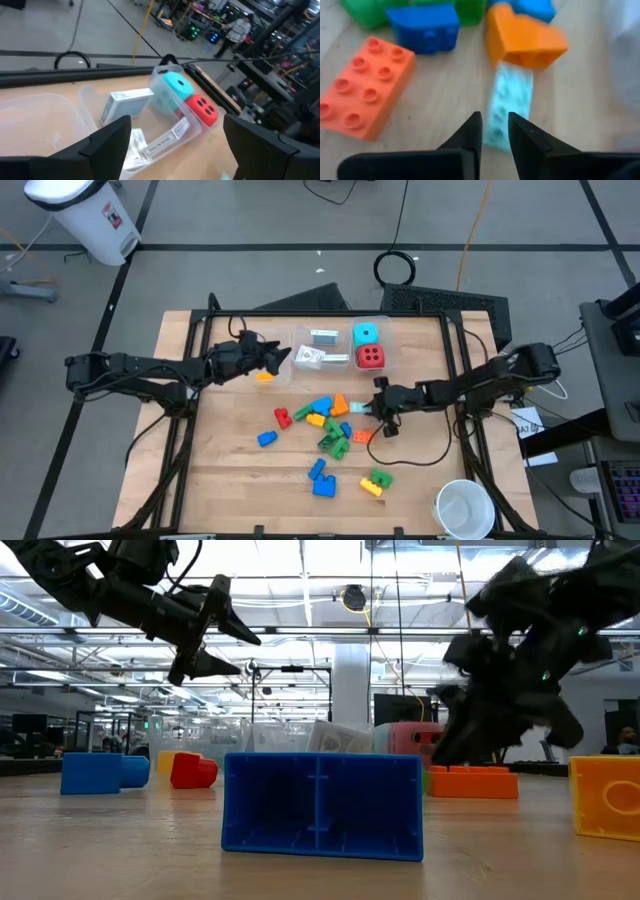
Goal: Pick & Place Toys
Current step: Put the light blue game piece into the left transparent bin
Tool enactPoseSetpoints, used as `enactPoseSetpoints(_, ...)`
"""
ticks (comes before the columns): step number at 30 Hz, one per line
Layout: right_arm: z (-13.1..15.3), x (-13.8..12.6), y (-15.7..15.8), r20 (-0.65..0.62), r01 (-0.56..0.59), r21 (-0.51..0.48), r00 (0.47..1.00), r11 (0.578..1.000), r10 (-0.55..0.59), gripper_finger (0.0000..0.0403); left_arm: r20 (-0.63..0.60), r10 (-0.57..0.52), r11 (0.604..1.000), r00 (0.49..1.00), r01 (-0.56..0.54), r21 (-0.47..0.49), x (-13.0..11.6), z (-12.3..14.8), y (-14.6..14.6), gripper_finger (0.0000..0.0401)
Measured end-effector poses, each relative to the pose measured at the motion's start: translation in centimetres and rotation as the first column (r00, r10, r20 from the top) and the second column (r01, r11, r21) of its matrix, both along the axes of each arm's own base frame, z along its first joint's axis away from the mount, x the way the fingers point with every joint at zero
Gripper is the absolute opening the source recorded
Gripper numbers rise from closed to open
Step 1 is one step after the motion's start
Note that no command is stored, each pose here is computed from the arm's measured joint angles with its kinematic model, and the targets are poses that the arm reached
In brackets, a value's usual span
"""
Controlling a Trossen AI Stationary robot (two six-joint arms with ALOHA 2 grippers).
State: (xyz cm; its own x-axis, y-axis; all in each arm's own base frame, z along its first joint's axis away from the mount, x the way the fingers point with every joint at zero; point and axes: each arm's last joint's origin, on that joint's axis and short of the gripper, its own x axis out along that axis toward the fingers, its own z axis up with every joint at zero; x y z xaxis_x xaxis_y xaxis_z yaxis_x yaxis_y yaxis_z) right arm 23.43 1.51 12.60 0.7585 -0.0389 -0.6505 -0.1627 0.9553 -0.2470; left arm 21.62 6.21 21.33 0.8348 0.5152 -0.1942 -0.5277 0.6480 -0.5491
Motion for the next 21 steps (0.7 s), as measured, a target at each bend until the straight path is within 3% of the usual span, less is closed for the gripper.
enactPoseSetpoints(6,3.3,-0.2,0.8,0.155,-0.010,-0.136,0.987,0.991,0.031,0.0008,0.023,-0.017,1.000,1.000,0.017,0.002,0.1,0.2,-0.3,0.0324)
enactPoseSetpoints(9,3.9,-0.5,0.8,0.182,0.022,-0.092,0.983,0.996,-0.005,0.0007,0.024,-0.009,1.000,1.000,0.009,0.008,0.1,0.2,-0.4,0.0324)
enactPoseSetpoints(14,3.4,-0.2,-0.3,0.178,0.153,0.052,0.971,0.987,-0.160,0.0062,0.030,-0.006,1.000,1.000,0.006,0.010,0.2,0.3,-0.4,0.0324)
enactPoseSetpoints(21,0.1,0.7,-1.7,0.048,0.280,0.114,0.957,0.953,-0.287,0.0206,0.027,-0.004,1.000,1.000,0.004,0.013,0.1,0.3,-0.4,0.0324)
